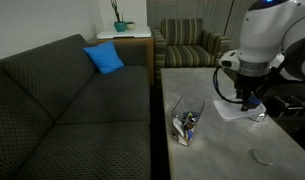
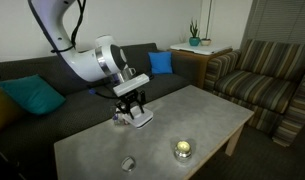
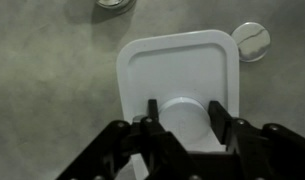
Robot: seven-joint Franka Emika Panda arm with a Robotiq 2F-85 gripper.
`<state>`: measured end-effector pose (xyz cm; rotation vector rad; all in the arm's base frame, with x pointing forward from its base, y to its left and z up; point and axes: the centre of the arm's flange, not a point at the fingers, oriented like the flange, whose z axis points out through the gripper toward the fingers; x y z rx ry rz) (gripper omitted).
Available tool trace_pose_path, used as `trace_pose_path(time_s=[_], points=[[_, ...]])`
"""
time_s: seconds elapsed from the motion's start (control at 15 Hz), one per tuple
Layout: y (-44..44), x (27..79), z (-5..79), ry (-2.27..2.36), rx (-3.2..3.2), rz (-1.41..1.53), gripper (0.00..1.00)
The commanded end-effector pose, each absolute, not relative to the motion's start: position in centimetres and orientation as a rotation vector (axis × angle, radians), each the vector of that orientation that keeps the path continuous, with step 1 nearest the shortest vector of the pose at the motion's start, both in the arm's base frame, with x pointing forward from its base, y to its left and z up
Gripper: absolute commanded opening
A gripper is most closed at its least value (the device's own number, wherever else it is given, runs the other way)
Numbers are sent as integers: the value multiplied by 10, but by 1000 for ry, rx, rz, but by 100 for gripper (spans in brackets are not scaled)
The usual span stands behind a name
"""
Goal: Place the lid on the container then push the button
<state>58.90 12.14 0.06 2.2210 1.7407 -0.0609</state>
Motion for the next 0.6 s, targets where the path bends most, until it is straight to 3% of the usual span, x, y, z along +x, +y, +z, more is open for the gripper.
trace_pose_path(time_s=[0.0, 0.53], points=[[115, 622, 13, 1889, 2031, 65, 28], [158, 681, 46, 2174, 1657, 379, 28]])
